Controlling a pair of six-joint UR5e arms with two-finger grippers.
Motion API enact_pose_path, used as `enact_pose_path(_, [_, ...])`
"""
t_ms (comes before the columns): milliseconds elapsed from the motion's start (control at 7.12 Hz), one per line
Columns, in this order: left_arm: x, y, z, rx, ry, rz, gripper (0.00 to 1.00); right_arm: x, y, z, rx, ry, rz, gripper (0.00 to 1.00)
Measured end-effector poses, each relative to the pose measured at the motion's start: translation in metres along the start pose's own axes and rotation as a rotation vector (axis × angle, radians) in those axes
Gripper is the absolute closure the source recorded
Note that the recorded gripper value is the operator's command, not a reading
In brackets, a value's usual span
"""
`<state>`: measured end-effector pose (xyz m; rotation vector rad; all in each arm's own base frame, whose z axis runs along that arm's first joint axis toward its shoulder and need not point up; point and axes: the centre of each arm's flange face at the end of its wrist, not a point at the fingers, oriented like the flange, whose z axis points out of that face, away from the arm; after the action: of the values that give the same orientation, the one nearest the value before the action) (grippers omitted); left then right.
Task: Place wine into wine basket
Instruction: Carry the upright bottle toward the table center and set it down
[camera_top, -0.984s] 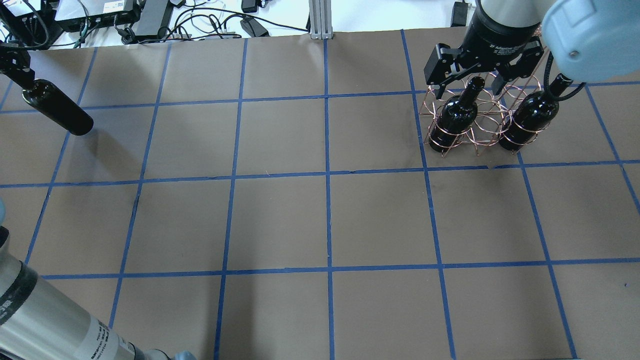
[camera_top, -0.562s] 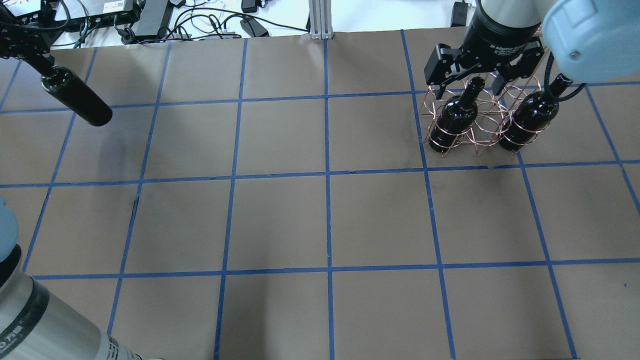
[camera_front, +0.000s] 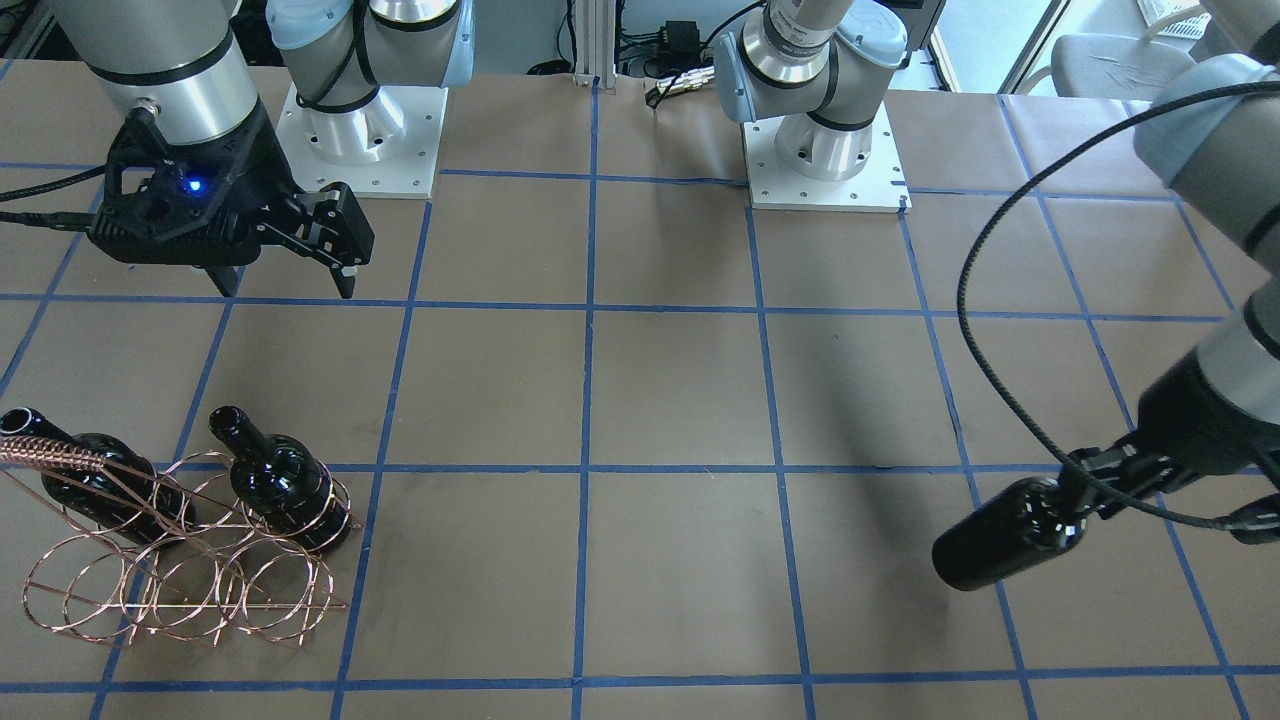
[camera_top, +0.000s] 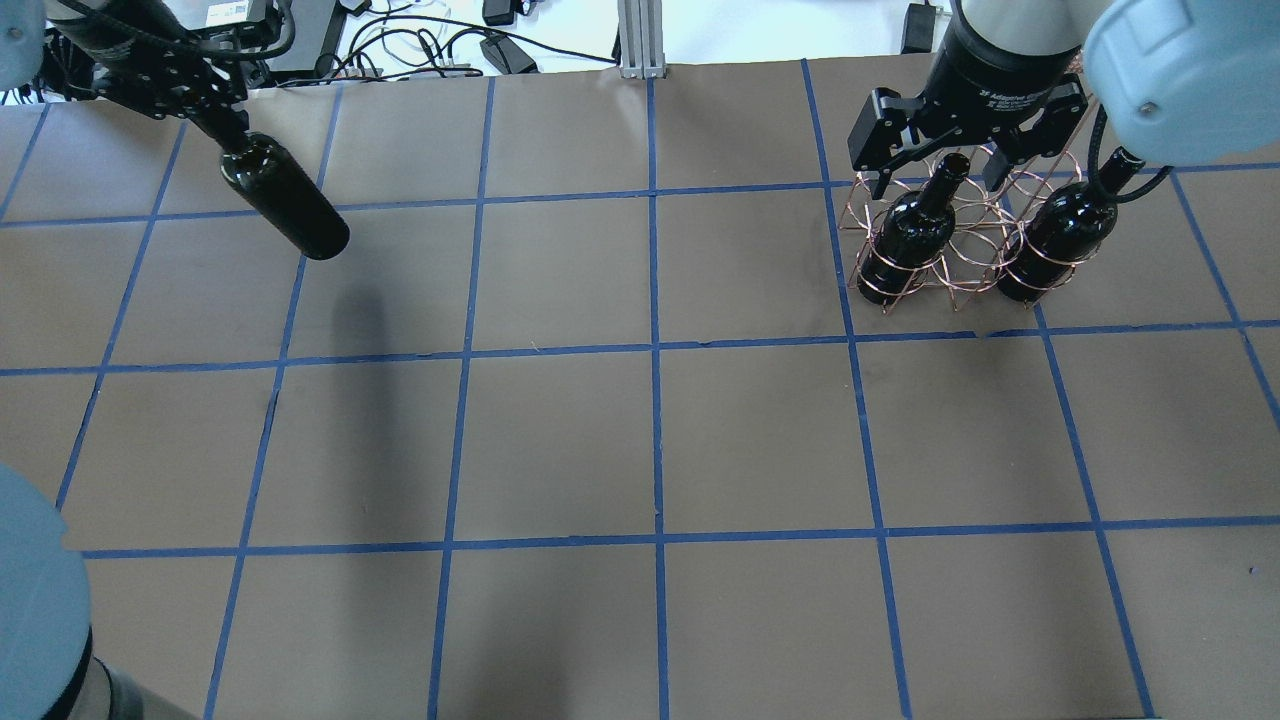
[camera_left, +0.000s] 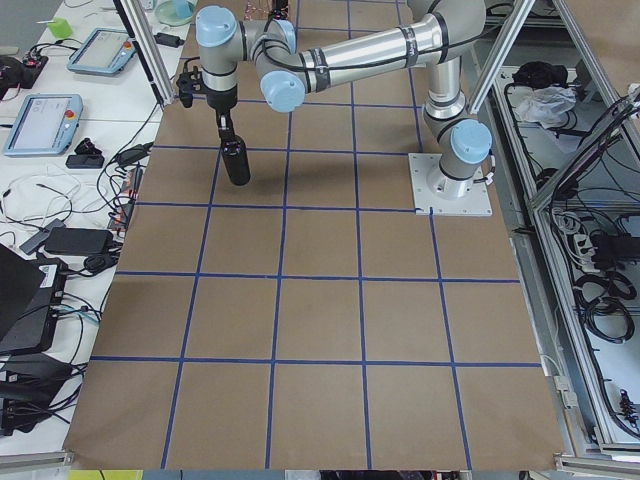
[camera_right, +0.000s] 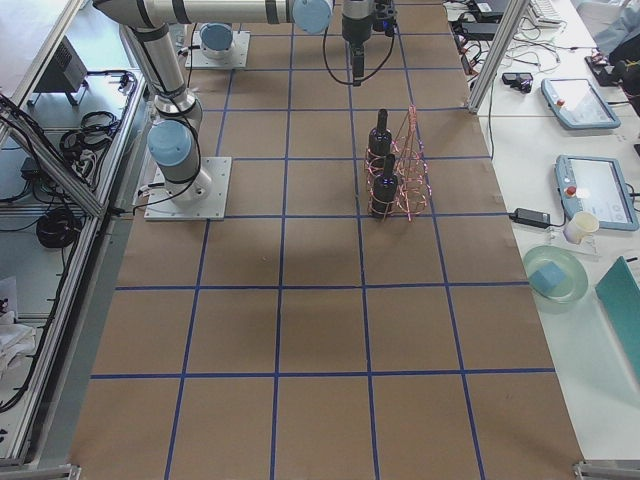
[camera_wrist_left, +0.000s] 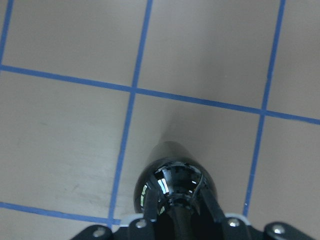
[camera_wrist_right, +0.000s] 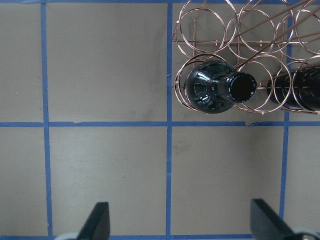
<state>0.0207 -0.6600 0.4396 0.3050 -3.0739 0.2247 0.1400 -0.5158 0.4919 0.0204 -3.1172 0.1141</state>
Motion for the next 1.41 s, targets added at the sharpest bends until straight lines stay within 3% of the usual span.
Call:
enact_pose_path(562, [0.123,0.090,0.013,-0.053,0.023,-0.024,1.00,0.000,0.000,0.001,-0.003,0.000,0.000,0.00])
enact_pose_path(984, [0.145,0.140,0.028,-0.079,0.023,0.006,1.00,0.000,0.001,0.003,-0.006,-0.001,0.000,0.00])
enact_pose_path(1405, [0.145,0.158,0.041,-0.070,-0.003,0.027,1.00,0.000,0.001,0.003,-0.007,-0.001,0.000,0.00])
